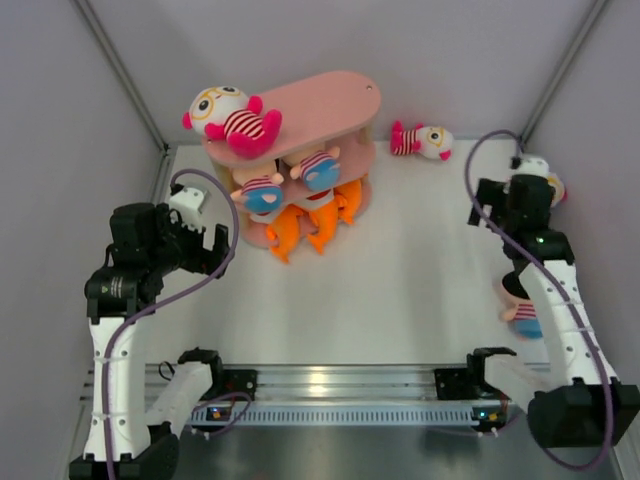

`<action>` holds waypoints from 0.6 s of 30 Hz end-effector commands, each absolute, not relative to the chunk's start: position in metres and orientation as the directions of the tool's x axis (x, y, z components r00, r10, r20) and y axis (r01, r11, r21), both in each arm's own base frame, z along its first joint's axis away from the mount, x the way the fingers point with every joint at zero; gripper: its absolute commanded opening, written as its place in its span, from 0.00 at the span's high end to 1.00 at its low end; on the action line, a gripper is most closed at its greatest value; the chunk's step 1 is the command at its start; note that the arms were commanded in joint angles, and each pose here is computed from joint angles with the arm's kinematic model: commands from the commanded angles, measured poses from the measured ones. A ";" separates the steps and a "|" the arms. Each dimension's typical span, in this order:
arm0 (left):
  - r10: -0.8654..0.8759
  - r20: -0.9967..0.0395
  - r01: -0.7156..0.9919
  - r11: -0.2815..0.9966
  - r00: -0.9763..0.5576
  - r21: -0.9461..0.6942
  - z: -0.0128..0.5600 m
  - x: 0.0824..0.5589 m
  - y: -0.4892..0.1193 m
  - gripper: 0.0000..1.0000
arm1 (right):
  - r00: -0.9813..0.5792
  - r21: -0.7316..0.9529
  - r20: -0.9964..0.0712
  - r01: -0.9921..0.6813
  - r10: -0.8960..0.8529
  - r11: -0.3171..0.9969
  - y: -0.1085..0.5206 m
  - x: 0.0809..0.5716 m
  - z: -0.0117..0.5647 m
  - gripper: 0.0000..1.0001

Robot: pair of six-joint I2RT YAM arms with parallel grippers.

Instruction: Place and organize the stuffed toys onto the shelf

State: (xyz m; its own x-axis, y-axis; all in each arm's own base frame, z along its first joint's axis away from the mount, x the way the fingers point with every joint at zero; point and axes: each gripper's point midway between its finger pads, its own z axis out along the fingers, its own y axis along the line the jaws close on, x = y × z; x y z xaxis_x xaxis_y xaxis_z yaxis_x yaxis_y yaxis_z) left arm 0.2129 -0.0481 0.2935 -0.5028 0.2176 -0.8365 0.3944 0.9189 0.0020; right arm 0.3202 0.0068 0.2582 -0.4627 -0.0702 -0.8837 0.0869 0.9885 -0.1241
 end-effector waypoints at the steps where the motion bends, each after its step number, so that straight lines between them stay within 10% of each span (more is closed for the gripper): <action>1: 0.208 -0.858 0.407 0.914 -0.470 -0.001 0.301 0.211 -0.052 0.01 | -0.413 0.230 -0.755 0.562 0.510 0.795 -0.071 0.287 0.201 0.01; 8: 0.227 -0.858 0.441 0.897 -0.461 0.000 0.300 0.207 -0.059 0.02 | -0.036 0.160 -0.672 0.968 0.740 0.193 -0.169 0.191 0.129 0.01; 18: 0.234 -0.855 0.445 0.895 -0.463 0.004 0.298 0.206 -0.060 0.01 | -0.192 0.145 -0.637 0.921 0.746 0.361 -0.165 0.215 0.087 0.09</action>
State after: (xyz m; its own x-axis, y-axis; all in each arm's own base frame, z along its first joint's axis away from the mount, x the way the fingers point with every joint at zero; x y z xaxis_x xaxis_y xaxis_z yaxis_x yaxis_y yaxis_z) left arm 0.2057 -0.0572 0.2943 -0.4854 0.2331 -0.8426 0.4336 0.9011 -0.0005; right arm 0.2014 -0.1607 0.0920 -0.1705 0.7533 -0.6352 0.9392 0.3193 0.1266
